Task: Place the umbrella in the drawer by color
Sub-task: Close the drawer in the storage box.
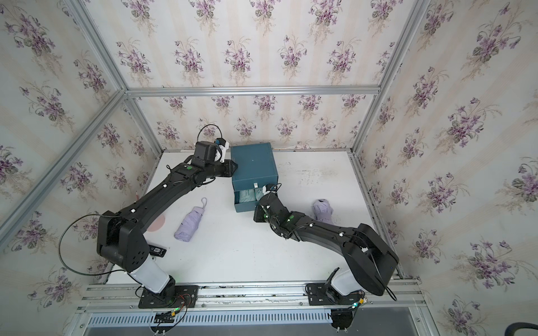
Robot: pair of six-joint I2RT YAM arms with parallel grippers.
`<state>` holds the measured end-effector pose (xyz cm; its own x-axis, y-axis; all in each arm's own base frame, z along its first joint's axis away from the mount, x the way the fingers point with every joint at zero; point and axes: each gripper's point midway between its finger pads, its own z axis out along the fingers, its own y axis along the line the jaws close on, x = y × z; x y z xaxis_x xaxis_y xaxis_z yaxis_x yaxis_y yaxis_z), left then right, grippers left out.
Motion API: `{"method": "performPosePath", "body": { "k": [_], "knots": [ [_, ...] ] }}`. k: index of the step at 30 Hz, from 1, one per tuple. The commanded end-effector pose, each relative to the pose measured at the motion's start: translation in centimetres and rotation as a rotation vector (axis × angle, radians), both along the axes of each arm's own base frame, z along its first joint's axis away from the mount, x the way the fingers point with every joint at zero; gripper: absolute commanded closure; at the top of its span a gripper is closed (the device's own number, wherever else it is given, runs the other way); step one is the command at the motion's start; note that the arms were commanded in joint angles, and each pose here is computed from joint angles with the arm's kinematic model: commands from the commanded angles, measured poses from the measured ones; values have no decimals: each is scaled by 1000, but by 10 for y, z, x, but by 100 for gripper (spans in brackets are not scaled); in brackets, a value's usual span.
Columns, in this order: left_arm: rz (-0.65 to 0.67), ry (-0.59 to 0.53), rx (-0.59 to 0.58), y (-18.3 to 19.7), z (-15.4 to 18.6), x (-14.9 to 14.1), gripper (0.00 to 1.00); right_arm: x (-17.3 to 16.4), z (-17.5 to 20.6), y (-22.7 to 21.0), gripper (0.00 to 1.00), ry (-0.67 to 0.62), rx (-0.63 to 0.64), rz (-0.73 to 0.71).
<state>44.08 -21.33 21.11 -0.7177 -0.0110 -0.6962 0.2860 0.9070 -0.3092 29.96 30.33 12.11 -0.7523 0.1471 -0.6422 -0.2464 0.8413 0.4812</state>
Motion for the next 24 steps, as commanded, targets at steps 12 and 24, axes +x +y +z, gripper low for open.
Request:
{"method": "performPosePath", "body": {
  "k": [12,24],
  "knots": [
    [-120,443,226,31,-86,-102,68,54,16,29,52,-141,61,-9],
    [-214,470,195,23,-86,-126,67,62,48,26,47,-287,49,-10]
  ]
}}
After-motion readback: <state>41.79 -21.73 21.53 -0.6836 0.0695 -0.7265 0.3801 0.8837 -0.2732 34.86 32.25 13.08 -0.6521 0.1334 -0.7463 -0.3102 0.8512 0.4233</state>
